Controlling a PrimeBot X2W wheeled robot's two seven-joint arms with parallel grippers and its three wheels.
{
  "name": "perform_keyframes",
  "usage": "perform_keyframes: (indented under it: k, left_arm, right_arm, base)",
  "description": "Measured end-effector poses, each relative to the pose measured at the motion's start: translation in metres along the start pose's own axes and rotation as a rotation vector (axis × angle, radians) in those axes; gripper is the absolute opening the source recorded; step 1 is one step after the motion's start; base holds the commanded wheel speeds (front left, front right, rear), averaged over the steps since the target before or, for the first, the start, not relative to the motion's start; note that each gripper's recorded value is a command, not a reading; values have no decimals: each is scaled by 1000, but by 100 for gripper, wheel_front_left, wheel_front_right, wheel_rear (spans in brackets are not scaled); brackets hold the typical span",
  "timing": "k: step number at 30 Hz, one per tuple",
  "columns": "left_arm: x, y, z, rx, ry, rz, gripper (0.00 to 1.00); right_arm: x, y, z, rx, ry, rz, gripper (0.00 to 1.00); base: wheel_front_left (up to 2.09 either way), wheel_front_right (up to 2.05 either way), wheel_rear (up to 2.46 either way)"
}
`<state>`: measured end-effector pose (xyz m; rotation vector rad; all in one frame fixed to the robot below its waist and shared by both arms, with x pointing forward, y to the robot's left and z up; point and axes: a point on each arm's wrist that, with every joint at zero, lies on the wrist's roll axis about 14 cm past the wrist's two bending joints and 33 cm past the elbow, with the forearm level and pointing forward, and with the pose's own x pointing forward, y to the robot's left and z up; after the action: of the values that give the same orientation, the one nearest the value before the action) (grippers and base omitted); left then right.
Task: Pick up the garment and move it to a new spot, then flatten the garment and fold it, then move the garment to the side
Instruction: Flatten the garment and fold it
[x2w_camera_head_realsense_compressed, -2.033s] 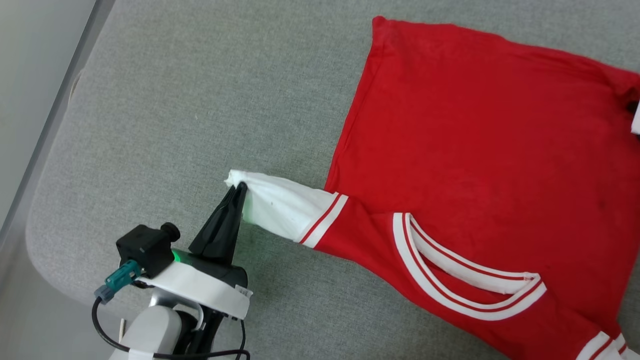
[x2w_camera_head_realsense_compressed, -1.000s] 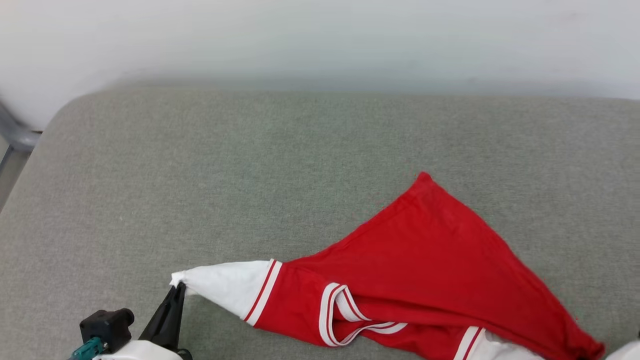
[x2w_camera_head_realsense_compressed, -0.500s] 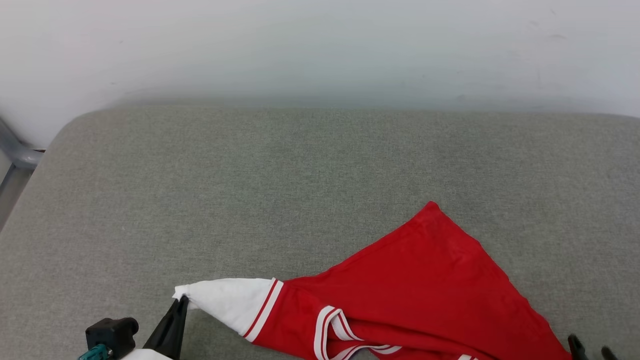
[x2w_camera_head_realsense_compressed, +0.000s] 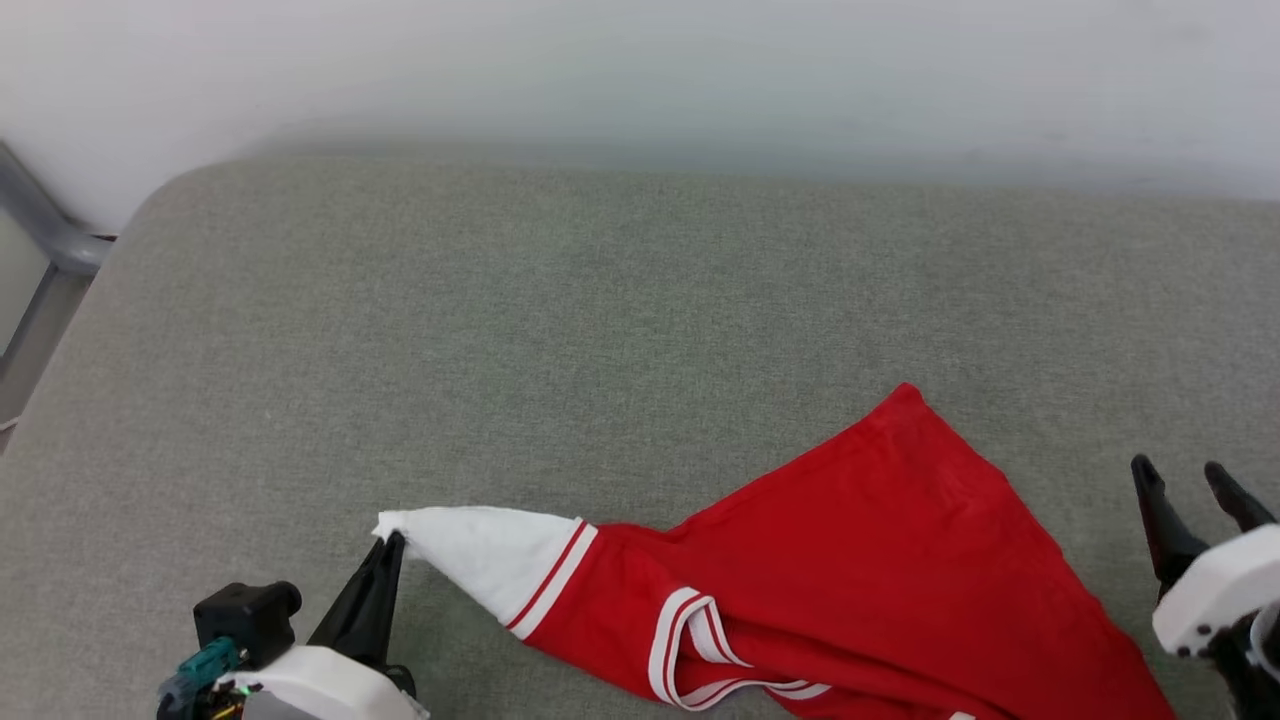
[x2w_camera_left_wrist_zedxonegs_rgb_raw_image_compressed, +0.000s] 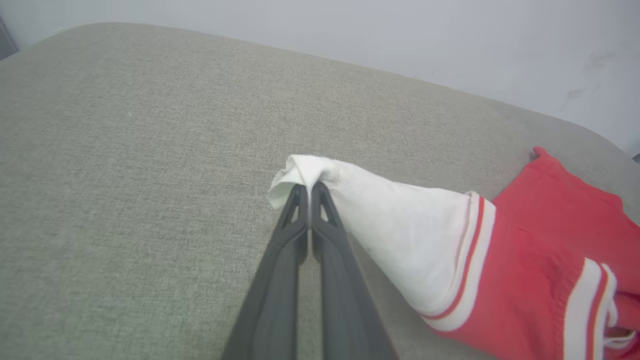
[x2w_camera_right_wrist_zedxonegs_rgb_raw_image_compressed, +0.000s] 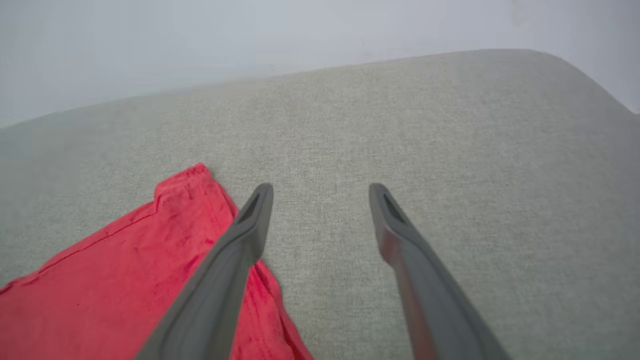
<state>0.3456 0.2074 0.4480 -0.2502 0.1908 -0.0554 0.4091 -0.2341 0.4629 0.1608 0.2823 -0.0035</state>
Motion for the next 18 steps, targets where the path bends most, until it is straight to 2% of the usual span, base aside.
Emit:
perform_keyframes:
  k: [4, 8, 12, 18]
  left_arm:
    - [9, -1, 5, -3, -19, -9, 0]
    - [15, 1, 6, -6, -25, -8, 0]
    - [21, 1, 4, -6, -23, -14, 0]
    - [34, 0, 5, -9, -28, -24, 0]
  right_arm:
    - [31, 17, -1, -79, 158, 81, 100]
    - [51, 48, -17, -159, 387, 181, 100]
    - [65, 74, -21, -238, 491, 262, 100]
    - [79, 98, -53, -305, 634, 338, 100]
  base:
    - [0, 0, 0]
    - [0, 0, 0]
    - [0, 0, 0]
    - [0, 0, 0]
